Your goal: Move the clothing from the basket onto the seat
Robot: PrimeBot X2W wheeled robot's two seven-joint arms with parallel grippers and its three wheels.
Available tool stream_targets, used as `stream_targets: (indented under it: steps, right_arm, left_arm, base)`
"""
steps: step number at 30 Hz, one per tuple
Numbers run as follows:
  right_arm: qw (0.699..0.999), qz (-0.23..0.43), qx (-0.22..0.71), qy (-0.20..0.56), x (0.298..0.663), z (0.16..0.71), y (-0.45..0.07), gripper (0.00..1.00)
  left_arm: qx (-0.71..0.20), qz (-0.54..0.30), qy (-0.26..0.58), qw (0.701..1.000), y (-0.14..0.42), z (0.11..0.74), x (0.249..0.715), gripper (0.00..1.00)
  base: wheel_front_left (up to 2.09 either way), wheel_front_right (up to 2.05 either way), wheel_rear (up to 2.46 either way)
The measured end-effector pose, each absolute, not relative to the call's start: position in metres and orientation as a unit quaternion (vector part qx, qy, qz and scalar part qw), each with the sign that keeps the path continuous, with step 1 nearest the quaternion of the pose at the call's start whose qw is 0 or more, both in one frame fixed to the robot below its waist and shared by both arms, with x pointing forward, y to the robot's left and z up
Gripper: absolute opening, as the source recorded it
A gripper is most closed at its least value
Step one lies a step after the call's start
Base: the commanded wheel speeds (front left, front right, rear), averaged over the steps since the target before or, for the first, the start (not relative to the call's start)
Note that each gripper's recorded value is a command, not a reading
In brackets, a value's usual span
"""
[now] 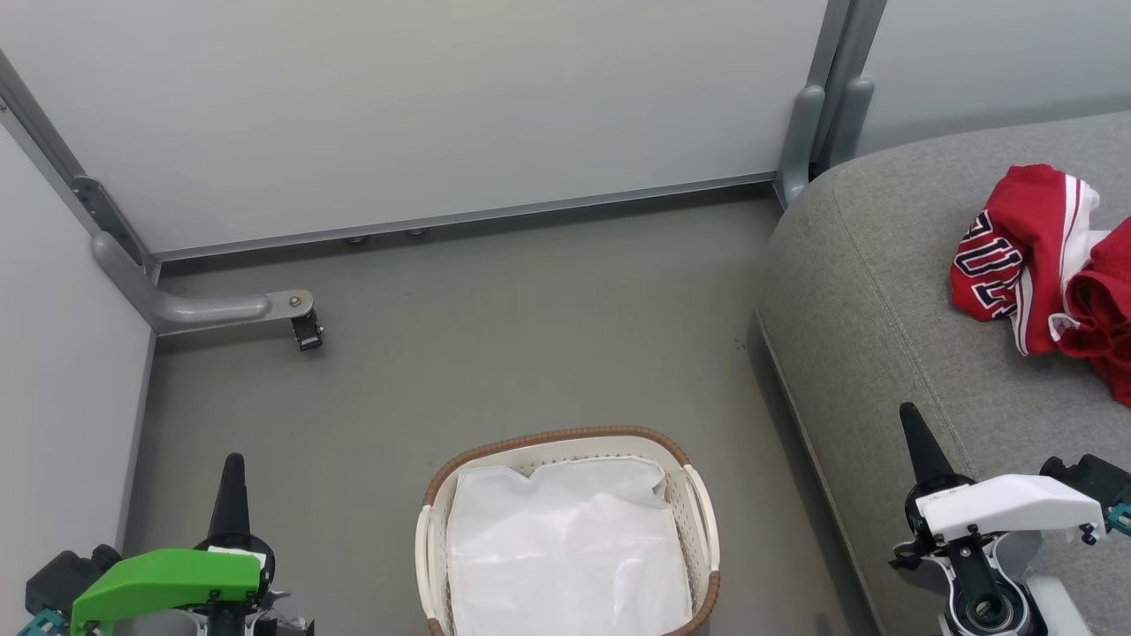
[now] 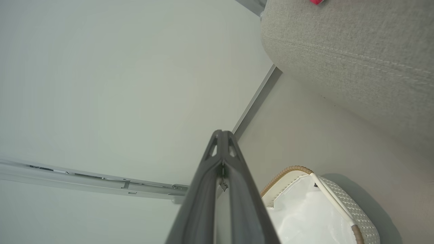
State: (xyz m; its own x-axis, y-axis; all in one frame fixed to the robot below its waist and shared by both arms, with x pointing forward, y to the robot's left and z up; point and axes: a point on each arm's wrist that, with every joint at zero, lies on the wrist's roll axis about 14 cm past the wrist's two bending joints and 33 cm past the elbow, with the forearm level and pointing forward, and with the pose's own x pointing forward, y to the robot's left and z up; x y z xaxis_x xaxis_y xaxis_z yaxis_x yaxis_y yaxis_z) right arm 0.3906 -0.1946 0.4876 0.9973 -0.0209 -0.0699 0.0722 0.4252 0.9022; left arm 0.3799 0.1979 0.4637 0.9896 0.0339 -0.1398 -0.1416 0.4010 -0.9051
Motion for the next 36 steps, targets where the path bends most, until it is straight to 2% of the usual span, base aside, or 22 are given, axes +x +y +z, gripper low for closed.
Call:
stream_targets:
  steps: [36]
  right_arm:
    - [0.752, -0.012, 0.659, 0.010, 0.390, 0.500, -0.198, 0.00]
  left_arm:
    - [-0.662, 0.024, 0.022, 0.749, 0.198, 0.488, 0.385, 0.00]
  base:
    - [0.00, 0.00, 0.00]
